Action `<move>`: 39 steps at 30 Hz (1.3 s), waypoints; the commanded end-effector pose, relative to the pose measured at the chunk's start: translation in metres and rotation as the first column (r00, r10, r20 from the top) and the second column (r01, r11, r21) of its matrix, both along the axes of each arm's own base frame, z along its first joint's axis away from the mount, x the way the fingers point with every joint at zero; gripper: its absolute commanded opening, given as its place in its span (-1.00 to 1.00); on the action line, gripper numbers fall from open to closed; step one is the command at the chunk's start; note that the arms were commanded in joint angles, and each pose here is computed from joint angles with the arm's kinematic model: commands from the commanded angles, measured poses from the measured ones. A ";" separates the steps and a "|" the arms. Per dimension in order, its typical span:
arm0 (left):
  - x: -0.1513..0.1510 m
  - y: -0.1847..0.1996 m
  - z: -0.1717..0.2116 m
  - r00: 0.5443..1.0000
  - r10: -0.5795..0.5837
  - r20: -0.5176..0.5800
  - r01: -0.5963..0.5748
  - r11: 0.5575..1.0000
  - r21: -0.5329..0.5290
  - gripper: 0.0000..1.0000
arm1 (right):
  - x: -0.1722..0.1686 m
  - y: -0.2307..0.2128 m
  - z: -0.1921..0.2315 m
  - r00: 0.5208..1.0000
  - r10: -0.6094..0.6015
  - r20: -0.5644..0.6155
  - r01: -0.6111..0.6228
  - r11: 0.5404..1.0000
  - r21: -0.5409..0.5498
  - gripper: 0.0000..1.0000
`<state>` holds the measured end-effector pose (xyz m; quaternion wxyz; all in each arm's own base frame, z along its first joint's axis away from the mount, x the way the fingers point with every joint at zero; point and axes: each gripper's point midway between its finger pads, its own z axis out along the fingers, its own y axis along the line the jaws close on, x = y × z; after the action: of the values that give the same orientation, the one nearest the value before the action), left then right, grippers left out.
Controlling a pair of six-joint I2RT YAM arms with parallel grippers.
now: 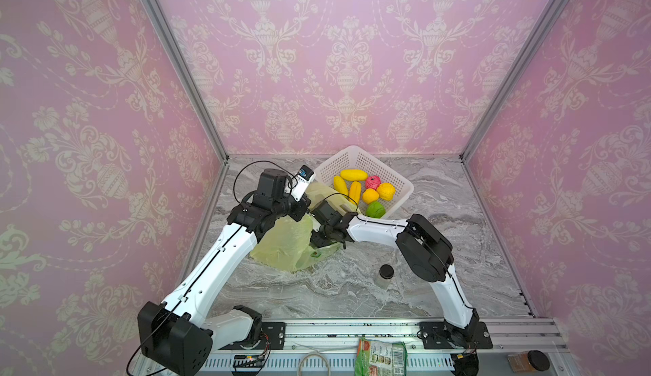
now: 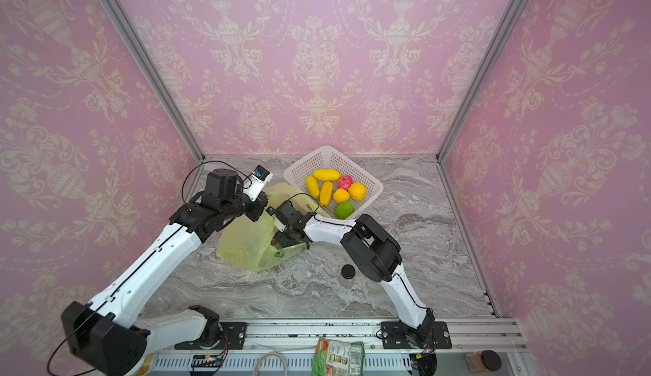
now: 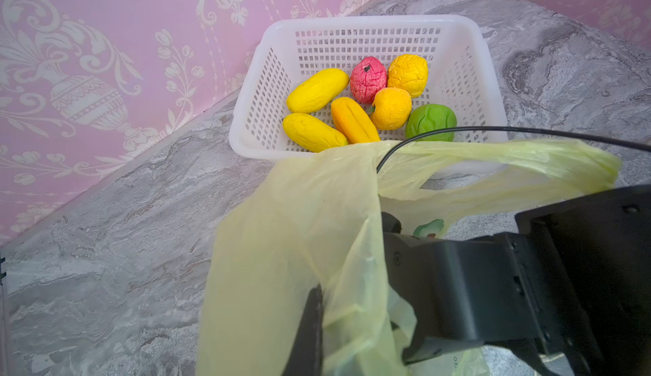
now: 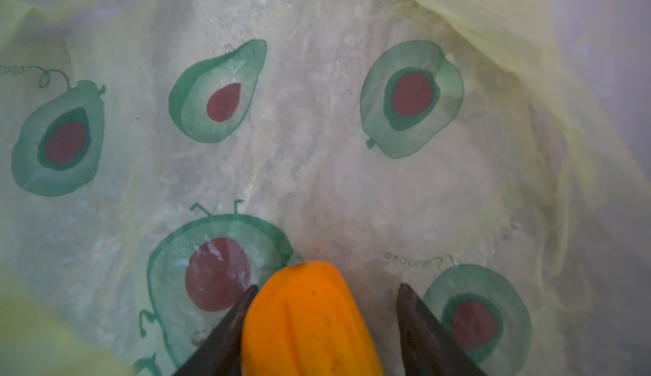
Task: Untie the knot of the plastic bag and take out the fruit
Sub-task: 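Lift the orange-green fruit out of the bag with the right gripper, then lower the orange-green fruit into the basket and open the right gripper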
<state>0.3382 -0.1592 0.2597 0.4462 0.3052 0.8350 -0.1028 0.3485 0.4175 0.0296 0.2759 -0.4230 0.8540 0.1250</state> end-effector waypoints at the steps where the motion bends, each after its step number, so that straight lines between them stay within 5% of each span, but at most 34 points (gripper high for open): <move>1: -0.002 -0.001 0.004 1.000 -0.009 0.004 0.009 1.000 -0.022 -1.00 | -0.005 -0.005 0.036 0.999 -0.028 0.026 0.027 0.998 0.053 0.09; 8: -0.002 -0.001 0.004 1.000 -0.014 0.000 0.014 1.000 -0.022 -1.00 | -0.006 -0.019 0.070 0.996 -0.079 0.053 0.073 0.993 0.096 -0.45; 21: -0.001 -0.003 0.002 1.000 -0.018 -0.007 0.017 0.999 -0.028 -1.00 | -0.020 -0.032 0.133 0.990 -0.107 0.092 0.076 0.954 0.291 -0.73; 32: 0.003 0.007 0.001 1.000 0.025 -0.004 -0.025 1.000 -0.003 -1.00 | -0.046 -0.081 0.245 0.950 -0.197 0.244 0.040 0.849 0.527 -0.79; 39: 0.013 0.028 0.004 0.993 0.120 0.018 -0.120 0.993 0.006 -1.00 | -0.011 -0.179 0.267 0.851 -0.484 0.205 0.247 0.712 0.657 -0.78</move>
<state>0.3450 -0.1444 0.2594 0.4485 0.2841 0.8429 -0.0877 0.3215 0.2719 0.2909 0.5505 -0.2180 0.7663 0.2495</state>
